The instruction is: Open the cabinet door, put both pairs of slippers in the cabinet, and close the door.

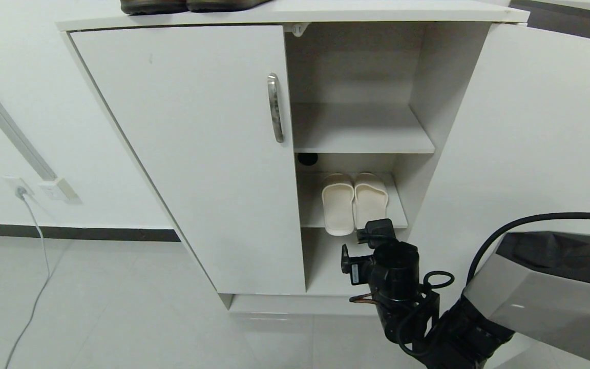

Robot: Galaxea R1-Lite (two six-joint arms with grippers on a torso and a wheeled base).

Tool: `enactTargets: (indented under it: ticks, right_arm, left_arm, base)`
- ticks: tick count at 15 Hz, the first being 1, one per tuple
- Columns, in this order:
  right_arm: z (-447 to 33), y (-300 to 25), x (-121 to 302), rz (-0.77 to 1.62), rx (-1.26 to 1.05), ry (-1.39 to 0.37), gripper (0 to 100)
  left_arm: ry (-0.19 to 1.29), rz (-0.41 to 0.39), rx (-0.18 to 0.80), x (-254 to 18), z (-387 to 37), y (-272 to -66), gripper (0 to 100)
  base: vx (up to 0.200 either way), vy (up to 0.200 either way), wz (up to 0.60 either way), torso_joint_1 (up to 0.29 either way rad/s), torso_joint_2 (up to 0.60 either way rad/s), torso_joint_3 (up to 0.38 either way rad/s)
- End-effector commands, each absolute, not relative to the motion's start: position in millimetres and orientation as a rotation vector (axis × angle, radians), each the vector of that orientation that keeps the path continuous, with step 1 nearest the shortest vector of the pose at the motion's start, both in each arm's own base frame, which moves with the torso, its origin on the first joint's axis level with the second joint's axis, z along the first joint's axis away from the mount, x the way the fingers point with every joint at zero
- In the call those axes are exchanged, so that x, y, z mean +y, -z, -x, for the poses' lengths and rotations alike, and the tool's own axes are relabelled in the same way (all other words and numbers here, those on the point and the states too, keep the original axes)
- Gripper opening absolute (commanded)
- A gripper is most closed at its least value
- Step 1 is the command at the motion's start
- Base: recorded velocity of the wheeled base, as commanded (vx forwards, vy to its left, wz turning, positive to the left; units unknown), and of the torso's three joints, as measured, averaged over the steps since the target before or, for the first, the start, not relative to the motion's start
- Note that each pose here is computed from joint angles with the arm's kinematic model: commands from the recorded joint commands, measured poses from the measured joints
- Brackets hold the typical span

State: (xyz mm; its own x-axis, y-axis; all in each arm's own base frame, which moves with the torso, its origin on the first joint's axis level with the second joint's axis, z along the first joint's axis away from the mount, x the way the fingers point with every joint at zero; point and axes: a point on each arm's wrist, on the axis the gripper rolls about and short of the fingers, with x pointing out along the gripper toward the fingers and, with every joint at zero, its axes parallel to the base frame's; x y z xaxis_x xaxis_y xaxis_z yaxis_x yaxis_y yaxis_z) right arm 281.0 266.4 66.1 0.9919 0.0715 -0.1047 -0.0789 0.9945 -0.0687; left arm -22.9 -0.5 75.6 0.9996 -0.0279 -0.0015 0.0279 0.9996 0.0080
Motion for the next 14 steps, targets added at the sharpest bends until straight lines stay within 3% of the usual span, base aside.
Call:
enactTargets:
  ticks: [1, 8, 14]
  right_arm:
    - [-276.8, -70.7, 264.2, 0.072, 0.101, -0.08, 100]
    - [-270.0, -71.9, 262.1, 0.082, 0.107, -0.089, 100]
    - [-269.4, -71.3, 262.3, 0.087, 0.11, -0.091, 100]
  left_arm:
    - [0.028, -0.008, 0.003, -0.6, 22.8, -75.6, 0]
    - [0.029, -0.009, 0.003, -0.6, 22.8, -75.6, 0]
    - [0.029, -0.009, 0.003, -0.6, 22.8, -75.6, 0]
  base:
    - [0.0, 0.0, 0.0, 0.0, 0.0, 0.0]
    - [0.0, 0.0, 0.0, 0.0, 0.0, 0.0]
    - [0.0, 0.0, 0.0, 0.001, 0.0, 0.171]
